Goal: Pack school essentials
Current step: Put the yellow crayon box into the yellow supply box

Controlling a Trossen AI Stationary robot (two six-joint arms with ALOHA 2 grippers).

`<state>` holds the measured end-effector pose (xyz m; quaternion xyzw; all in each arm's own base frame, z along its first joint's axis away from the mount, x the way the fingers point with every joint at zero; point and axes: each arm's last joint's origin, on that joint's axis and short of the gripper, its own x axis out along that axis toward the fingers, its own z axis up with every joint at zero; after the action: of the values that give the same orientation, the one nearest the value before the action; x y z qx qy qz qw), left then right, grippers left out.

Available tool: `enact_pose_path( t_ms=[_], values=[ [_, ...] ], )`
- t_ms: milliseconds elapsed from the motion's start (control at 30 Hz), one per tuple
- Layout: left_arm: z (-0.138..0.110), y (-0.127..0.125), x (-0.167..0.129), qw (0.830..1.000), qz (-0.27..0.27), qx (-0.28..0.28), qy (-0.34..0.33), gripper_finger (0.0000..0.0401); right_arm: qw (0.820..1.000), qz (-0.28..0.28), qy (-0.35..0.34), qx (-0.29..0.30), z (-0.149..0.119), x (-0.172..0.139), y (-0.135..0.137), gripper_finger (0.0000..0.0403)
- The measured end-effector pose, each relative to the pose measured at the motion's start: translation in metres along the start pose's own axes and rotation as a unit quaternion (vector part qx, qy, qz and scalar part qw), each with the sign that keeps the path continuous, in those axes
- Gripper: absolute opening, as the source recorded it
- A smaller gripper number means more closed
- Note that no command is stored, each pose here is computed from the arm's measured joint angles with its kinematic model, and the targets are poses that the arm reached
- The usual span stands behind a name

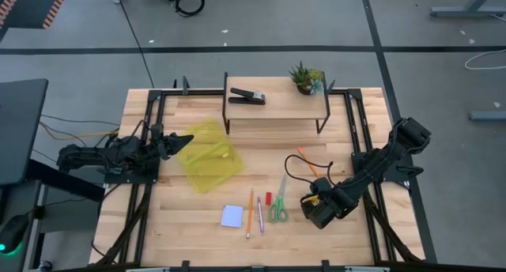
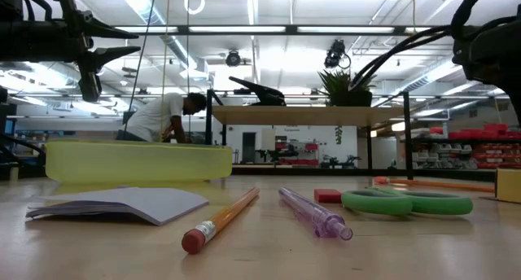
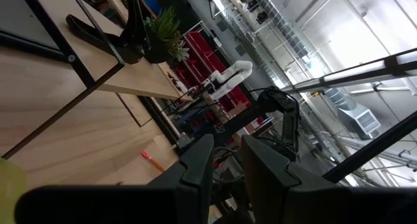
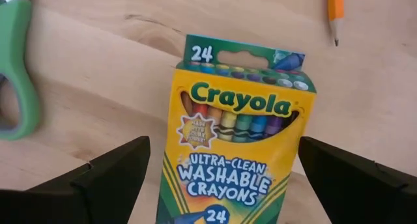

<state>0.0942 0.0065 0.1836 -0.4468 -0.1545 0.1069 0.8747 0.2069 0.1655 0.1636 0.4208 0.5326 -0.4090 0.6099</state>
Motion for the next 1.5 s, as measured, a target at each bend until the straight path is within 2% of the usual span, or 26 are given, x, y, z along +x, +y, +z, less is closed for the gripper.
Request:
enact_pose_path(
  t_ms=[600,900,1500],
  values=[
    [-0.0001,0.0001,0.0000,1.000,0.001,0.000,0.000,0.0088,1.000,-0.004,0.006,0.023,-0.0012,0.0068,-0.0055,0.0400],
    [-0.0001,0.0001,0.0000,1.000,0.001,0.001,0.001,0.0085,1.000,0.018,0.024,-0.001,-0.0042,0.0019,0.0018,0.0400],
    [-0.0004,0.0005,0.0000,1.000,0.002,0.002,0.002,0.0085,0.998,-0.010,0.052,0.013,-0.0052,0.0022,-0.0017,0.0400]
  ],
)
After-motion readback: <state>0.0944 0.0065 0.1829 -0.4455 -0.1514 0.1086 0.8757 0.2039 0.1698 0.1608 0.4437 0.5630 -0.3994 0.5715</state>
